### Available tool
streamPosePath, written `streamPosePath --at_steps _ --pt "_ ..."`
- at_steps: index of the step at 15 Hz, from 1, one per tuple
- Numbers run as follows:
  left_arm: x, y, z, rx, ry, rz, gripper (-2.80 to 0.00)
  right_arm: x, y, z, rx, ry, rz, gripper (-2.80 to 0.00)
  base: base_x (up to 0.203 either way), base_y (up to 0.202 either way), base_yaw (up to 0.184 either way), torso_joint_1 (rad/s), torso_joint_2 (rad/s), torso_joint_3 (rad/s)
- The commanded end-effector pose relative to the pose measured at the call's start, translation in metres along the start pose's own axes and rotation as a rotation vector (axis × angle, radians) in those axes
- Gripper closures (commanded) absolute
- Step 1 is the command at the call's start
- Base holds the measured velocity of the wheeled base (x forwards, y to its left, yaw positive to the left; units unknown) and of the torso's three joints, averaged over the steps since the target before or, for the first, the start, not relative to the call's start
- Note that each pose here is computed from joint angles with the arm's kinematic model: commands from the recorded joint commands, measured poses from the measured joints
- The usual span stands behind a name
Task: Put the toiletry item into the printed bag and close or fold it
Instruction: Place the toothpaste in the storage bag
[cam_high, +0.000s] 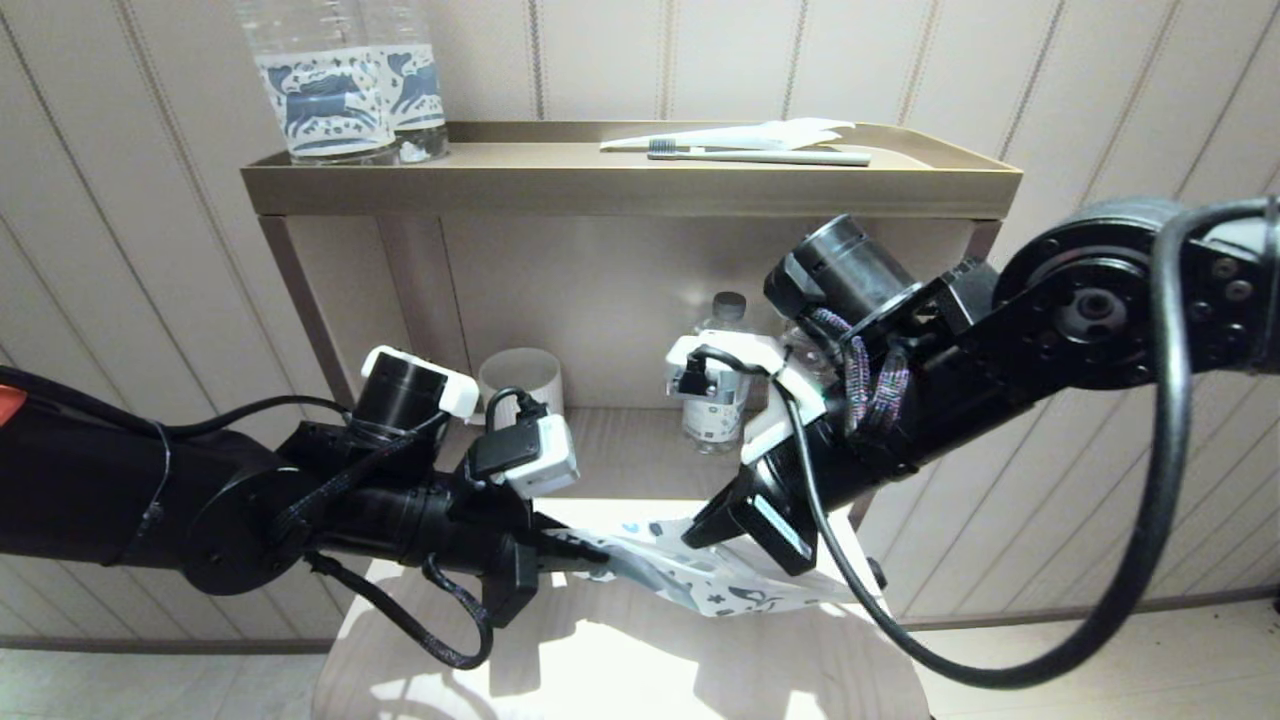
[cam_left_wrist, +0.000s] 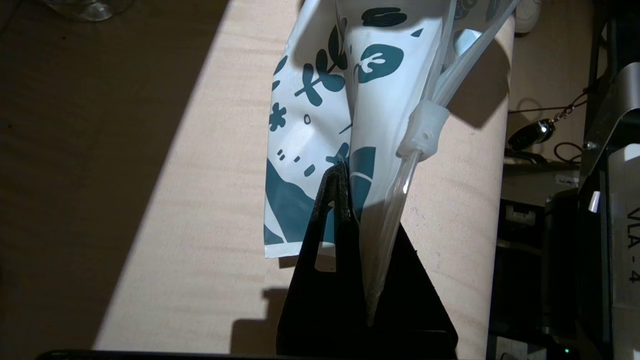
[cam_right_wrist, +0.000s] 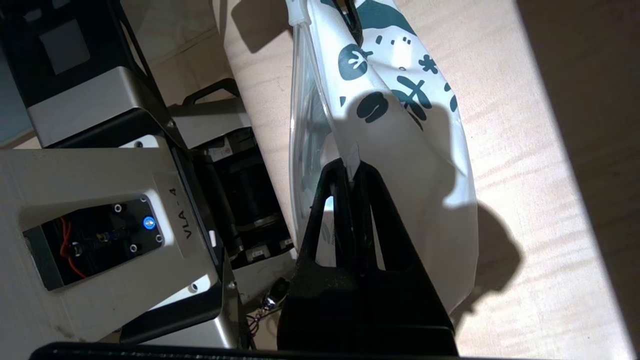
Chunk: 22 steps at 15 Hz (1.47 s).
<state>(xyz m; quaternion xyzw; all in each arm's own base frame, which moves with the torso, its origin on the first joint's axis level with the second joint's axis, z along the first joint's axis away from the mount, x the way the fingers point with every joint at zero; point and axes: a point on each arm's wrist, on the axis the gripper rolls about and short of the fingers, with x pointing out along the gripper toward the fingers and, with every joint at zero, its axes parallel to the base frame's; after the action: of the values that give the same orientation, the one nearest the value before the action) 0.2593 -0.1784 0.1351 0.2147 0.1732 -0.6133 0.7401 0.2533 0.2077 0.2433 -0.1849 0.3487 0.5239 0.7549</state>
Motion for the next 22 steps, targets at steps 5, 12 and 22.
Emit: streamPosePath --at_steps 5,12,22 --pt "0.001 0.002 0.001 0.001 -0.006 0.0 0.0 -0.009 0.007 -0.004 -0.007 -0.008 0.001 0.0 0.0 0.0 0.0 0.0 0.0 0.0" --pt "0.0 0.005 0.005 -0.003 -0.017 0.006 0.0 -0.013 0.011 -0.003 -0.033 -0.026 -0.001 0.0 0.0 0.0 0.0 0.0 0.0 0.0" --pt "-0.003 0.008 0.013 -0.04 -0.04 0.021 0.0 -0.008 0.014 -0.001 -0.065 -0.047 0.002 0.0 0.0 0.0 0.0 0.0 0.0 0.0"
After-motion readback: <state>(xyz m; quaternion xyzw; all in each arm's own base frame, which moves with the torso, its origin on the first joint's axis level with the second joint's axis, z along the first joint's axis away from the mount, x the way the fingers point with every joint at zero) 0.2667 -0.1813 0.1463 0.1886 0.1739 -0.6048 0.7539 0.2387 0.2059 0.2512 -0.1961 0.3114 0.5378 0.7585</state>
